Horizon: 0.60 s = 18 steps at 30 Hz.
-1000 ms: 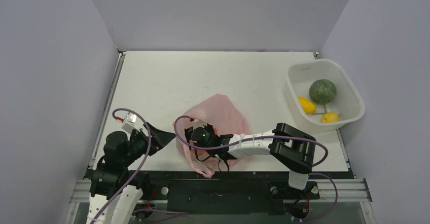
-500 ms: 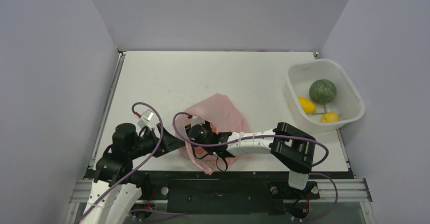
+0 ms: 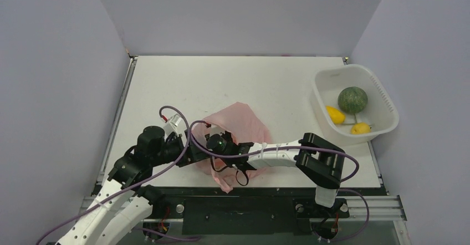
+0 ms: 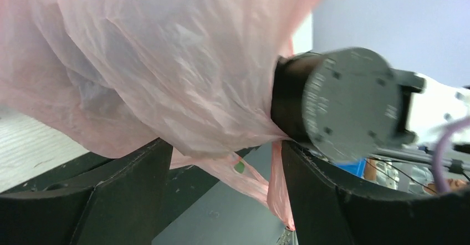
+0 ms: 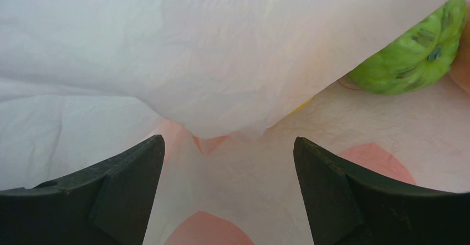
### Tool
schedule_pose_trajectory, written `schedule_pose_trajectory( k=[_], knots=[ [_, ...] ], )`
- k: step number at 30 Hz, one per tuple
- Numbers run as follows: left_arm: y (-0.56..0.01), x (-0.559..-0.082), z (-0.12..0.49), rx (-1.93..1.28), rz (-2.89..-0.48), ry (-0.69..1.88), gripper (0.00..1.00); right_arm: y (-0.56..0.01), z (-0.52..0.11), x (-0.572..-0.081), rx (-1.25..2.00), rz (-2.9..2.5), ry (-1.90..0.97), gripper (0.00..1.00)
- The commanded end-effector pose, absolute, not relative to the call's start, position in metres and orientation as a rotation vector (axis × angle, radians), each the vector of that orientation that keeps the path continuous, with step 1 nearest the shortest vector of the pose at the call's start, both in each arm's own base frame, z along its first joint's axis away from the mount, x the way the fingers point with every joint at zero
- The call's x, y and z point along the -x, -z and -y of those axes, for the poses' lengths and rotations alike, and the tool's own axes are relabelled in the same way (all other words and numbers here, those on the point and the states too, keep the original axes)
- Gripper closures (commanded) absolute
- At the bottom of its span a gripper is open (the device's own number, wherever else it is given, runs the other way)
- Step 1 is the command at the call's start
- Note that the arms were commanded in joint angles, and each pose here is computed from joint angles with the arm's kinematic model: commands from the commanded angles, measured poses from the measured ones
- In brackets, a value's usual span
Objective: Take the fake fruits out of the plastic bag
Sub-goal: Take out the fake fruit from the plastic bag.
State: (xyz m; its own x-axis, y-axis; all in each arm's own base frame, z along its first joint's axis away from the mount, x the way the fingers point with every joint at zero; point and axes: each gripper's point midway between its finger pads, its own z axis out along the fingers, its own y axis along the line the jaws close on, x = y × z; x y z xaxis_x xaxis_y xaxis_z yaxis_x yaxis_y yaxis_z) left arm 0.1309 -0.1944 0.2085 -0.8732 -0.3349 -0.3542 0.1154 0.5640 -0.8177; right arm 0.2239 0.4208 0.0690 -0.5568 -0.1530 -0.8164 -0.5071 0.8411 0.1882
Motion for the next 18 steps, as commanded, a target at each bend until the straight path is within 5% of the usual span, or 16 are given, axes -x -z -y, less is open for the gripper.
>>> schedule_pose_trajectory(
  k=[1, 2, 4, 8, 18],
  knots=[
    [-0.192, -0.145, 0.195, 0.229, -2.358, 1.156, 0.37, -0.088, -0.431, -0.227, 0.453, -2.097, -0.535, 0.18],
    [-0.191, -0.144, 0.197, 0.225, -2.353, 1.167, 0.44, -0.088, -0.430, -0.227, 0.453, -2.096, -0.534, 0.18],
    [-0.193, -0.148, 0.196, 0.205, -2.319, 1.156, 0.75, -0.088, -0.429, -0.227, 0.454, -2.090, -0.530, 0.19],
    [-0.183, -0.147, 0.174, 0.188, -2.361, 0.977, 0.98, -0.083, -0.418, -0.227, 0.483, -2.082, -0.509, 0.19],
    [-0.158, -0.122, 0.126, 0.153, -2.513, 0.659, 1.00, -0.096, -0.402, -0.224, 0.458, -1.991, -0.617, 0.16]
  ],
)
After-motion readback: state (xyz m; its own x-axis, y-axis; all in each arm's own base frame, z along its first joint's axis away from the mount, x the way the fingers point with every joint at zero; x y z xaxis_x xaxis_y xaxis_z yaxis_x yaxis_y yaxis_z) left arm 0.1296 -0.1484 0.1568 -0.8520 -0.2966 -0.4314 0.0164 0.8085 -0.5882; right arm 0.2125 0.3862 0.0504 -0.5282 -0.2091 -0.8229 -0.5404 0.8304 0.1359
